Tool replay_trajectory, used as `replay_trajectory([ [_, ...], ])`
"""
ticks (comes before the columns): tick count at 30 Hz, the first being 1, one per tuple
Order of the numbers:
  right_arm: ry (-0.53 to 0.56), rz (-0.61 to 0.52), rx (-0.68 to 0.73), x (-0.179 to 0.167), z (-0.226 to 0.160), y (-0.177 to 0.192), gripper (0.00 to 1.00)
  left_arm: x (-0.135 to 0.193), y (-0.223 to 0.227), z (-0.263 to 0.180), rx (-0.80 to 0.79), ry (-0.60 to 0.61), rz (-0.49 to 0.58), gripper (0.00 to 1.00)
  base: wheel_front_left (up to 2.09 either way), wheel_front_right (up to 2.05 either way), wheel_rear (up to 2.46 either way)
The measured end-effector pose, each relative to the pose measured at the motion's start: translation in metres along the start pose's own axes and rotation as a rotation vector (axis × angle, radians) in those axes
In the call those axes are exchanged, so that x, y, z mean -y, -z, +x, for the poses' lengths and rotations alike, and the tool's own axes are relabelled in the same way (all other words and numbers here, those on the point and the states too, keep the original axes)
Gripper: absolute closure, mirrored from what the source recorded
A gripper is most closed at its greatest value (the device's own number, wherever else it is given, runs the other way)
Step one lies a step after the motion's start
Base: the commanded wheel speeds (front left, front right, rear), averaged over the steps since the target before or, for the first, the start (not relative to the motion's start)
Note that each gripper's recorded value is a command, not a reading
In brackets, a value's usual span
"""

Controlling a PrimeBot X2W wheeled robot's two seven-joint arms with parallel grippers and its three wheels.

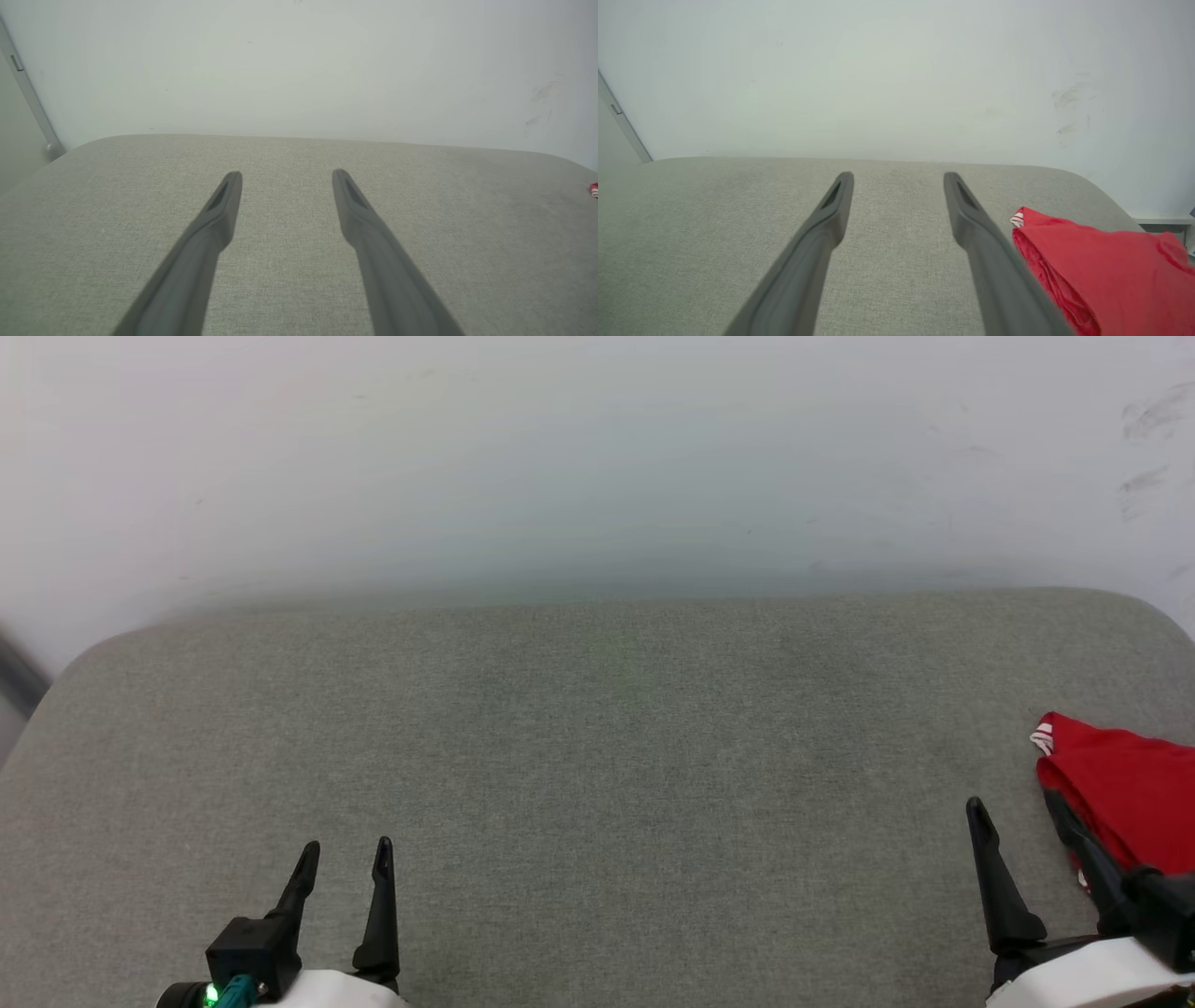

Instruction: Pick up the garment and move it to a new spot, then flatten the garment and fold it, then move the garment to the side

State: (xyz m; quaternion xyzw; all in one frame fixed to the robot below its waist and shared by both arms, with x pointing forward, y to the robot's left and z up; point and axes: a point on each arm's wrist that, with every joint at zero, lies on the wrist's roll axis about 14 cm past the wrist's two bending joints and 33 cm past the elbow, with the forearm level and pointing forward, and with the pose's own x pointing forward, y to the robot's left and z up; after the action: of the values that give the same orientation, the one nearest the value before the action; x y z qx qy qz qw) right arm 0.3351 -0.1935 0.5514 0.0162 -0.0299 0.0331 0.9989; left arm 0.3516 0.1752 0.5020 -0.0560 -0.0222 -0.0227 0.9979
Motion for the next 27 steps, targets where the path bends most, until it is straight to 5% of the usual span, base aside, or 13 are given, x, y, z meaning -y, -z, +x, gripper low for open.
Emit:
replay_trajectory([
  [19, 0.001, 0.008, -0.017, -0.001, 0.000, 0.006, 0.00, -0.003, 0.000, 0.004, 0.004, -0.005, -0.006, 0.00, 0.00, 0.00, 0.00],
  [20, 0.001, 0.009, -0.024, -0.001, 0.000, 0.008, 1.00, -0.003, 0.001, 0.003, 0.001, -0.004, -0.008, 1.00, 0.00, 0.00, 0.00],
  [27, 0.007, 0.100, -0.071, -0.001, -0.003, 0.025, 1.00, -0.007, 0.020, -0.003, -0.075, -0.036, -0.092, 1.00, 0.00, 0.00, 0.00],
])
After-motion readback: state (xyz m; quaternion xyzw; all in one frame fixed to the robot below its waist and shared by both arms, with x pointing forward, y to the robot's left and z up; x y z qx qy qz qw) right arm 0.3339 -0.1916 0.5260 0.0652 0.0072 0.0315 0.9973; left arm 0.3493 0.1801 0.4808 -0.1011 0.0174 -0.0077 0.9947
